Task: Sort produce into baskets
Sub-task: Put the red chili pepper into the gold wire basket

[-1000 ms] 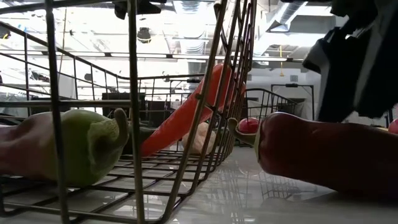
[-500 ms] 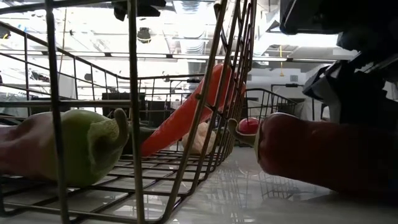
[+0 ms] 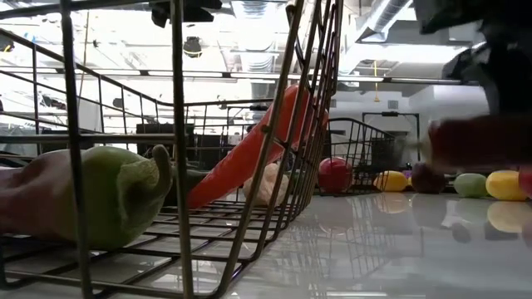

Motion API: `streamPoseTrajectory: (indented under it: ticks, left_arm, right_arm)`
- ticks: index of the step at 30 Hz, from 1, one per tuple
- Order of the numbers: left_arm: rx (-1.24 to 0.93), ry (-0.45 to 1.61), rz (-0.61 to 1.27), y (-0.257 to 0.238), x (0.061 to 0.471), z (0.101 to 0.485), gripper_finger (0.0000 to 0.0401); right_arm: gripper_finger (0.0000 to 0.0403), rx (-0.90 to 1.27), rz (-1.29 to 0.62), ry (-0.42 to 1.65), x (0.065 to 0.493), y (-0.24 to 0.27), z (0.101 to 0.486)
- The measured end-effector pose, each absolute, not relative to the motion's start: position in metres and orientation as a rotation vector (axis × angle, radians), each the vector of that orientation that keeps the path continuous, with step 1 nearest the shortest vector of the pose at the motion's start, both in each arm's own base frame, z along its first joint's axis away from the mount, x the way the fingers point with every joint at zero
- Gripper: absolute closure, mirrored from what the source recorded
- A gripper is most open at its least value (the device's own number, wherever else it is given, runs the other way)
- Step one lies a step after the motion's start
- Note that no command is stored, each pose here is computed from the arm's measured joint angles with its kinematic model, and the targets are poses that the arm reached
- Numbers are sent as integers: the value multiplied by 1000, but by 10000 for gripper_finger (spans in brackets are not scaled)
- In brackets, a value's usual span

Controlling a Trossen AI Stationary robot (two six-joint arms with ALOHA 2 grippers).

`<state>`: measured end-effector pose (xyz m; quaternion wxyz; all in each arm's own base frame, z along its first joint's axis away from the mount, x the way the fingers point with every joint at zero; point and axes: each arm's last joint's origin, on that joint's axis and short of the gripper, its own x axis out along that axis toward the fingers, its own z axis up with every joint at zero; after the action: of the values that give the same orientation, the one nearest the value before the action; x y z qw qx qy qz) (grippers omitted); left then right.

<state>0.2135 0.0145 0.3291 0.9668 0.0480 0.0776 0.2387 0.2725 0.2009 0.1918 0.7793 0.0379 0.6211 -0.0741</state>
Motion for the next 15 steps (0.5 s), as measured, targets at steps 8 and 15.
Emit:
streamPoseTrajectory:
  ticks: [8, 15]
  left_arm:
    - [92, 150, 507, 15, 213, 330, 145]
    - [57, 114, 467, 13, 214, 332, 145]
  right_arm:
    - [224, 88, -249, 1147, 270, 167, 261]
    - [235, 50, -134, 927, 304, 152, 295]
